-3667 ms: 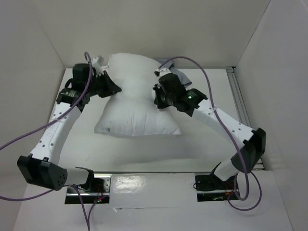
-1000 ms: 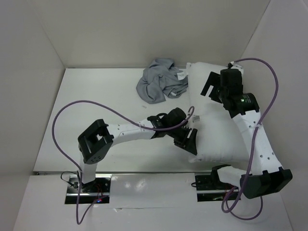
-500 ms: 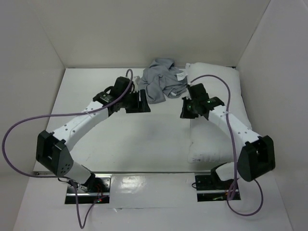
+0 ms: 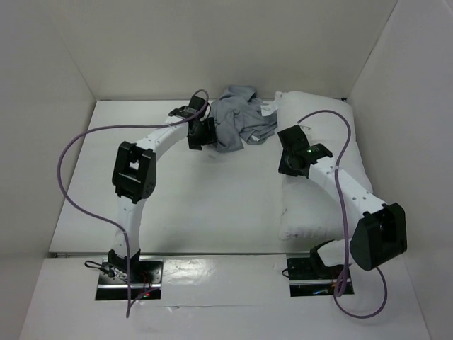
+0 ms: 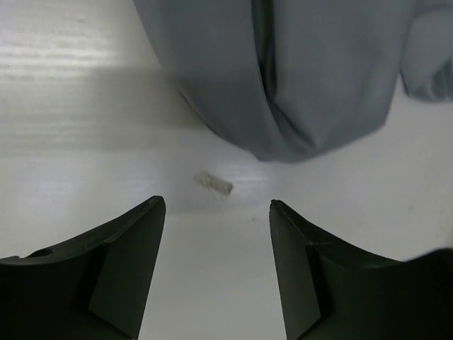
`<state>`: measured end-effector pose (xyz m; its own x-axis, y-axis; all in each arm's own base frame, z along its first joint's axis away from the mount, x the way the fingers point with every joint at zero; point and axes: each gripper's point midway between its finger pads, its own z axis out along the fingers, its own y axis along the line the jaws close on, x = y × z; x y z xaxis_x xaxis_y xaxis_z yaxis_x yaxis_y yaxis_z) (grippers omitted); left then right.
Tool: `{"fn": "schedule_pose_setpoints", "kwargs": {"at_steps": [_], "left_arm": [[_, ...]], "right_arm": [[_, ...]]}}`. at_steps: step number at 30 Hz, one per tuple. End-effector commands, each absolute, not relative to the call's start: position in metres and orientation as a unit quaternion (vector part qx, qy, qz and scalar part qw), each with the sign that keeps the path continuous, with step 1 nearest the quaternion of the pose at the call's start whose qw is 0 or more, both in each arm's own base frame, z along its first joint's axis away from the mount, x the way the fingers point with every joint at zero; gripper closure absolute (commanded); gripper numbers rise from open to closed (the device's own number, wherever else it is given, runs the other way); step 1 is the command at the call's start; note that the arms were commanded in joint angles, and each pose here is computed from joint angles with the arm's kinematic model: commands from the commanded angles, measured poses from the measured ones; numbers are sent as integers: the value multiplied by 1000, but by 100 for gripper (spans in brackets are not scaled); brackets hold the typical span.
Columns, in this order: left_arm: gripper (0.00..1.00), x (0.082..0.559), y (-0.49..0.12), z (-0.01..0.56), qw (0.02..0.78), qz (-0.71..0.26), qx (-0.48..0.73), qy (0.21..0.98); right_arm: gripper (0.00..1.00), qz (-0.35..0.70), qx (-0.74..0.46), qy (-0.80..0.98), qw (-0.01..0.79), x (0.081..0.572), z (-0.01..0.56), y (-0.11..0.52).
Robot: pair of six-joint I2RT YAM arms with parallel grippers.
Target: Put the pillow into the pillowcase
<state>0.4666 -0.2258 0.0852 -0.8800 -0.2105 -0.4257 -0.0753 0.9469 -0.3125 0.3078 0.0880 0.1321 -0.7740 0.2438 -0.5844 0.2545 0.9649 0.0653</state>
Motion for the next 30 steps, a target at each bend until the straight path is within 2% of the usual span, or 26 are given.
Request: {"fn": "schedule_pose_setpoints", "kwargs": {"at_steps": [1, 2, 5, 8, 10, 11, 12, 13, 17, 18, 20, 21, 22, 24, 28, 30], "left_arm": [[27, 490, -226, 81, 241, -130, -89, 958], [24, 493, -230, 61, 229, -121, -87, 962], [22, 509, -242, 54, 234, -123, -78, 961], [26, 519, -252, 32, 222, -133, -74, 963], [51, 518, -258, 28, 214, -148, -76, 963], [67, 518, -258, 28, 214, -148, -76, 963], [84, 519, -255, 28, 212, -151, -79, 962], [97, 513, -254, 25, 202, -151, -78, 964], [100, 509, -224, 71, 236, -147, -89, 956], [100, 511, -213, 111, 272, -157, -83, 946], [100, 501, -192, 155, 305, -161, -81, 935], [100, 498, -189, 148, 293, -163, -78, 939], [100, 490, -184, 184, 321, -179, -72, 927], [100, 472, -173, 196, 325, -180, -66, 926], [100, 436, -144, 235, 357, -175, -61, 915], [100, 407, -141, 250, 358, -194, -48, 912]], "right_arm": [[86, 10, 124, 927, 355, 319, 167, 94], [79, 21, 113, 930, 349, 317, 166, 99], [44, 67, 80, 935, 339, 313, 169, 123], [40, 125, 19, 936, 330, 306, 165, 164], [47, 147, -11, 941, 305, 295, 148, 185], [53, 152, -26, 943, 294, 289, 142, 195], [70, 139, -21, 951, 274, 286, 126, 196], [79, 117, -12, 960, 252, 280, 115, 188], [100, -10, 83, 972, 218, 267, 83, 138], [100, -35, 136, 967, 213, 265, 78, 121], [100, -79, 189, 955, 216, 261, 73, 90], [100, -89, 203, 950, 219, 259, 74, 82], [100, -95, 217, 941, 242, 264, 84, 74], [100, -107, 231, 933, 255, 263, 89, 63], [100, -76, 205, 933, 287, 280, 107, 73], [93, 3, 158, 940, 301, 300, 118, 113]]}}
